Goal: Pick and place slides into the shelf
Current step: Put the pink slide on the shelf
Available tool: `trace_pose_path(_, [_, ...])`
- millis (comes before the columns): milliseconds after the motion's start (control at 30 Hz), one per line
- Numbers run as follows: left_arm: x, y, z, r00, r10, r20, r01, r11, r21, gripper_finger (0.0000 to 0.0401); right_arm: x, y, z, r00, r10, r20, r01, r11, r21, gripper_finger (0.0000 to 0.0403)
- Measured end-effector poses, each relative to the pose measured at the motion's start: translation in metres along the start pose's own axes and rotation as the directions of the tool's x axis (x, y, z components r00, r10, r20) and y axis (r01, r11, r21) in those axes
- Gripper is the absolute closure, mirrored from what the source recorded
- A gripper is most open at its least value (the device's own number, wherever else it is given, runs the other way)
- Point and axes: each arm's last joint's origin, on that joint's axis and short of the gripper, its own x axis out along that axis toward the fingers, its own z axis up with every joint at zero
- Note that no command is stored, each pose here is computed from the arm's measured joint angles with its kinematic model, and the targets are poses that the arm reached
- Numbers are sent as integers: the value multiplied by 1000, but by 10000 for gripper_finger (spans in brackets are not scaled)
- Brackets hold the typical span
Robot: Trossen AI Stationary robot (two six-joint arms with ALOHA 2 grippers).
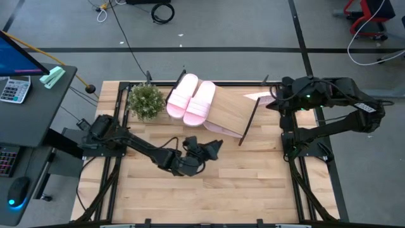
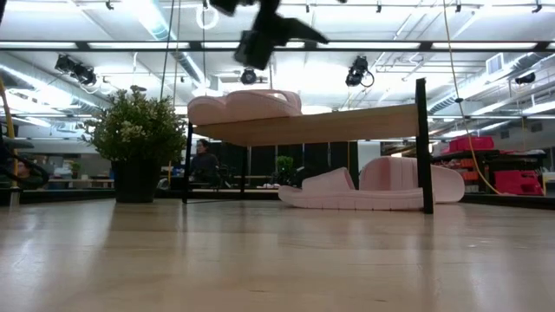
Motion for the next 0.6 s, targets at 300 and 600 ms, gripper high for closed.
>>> trace_pose_path(300, [22,1,-27,1000,9,-2,-9,993,118,173,-30,-4,-23,999,4,44,-8,995,95,391])
trace_pose_path(600, [23,22,-39,991,103,-84,-72,947,314,188,-48,-6,-41,997,41,61,-49,989,136,391])
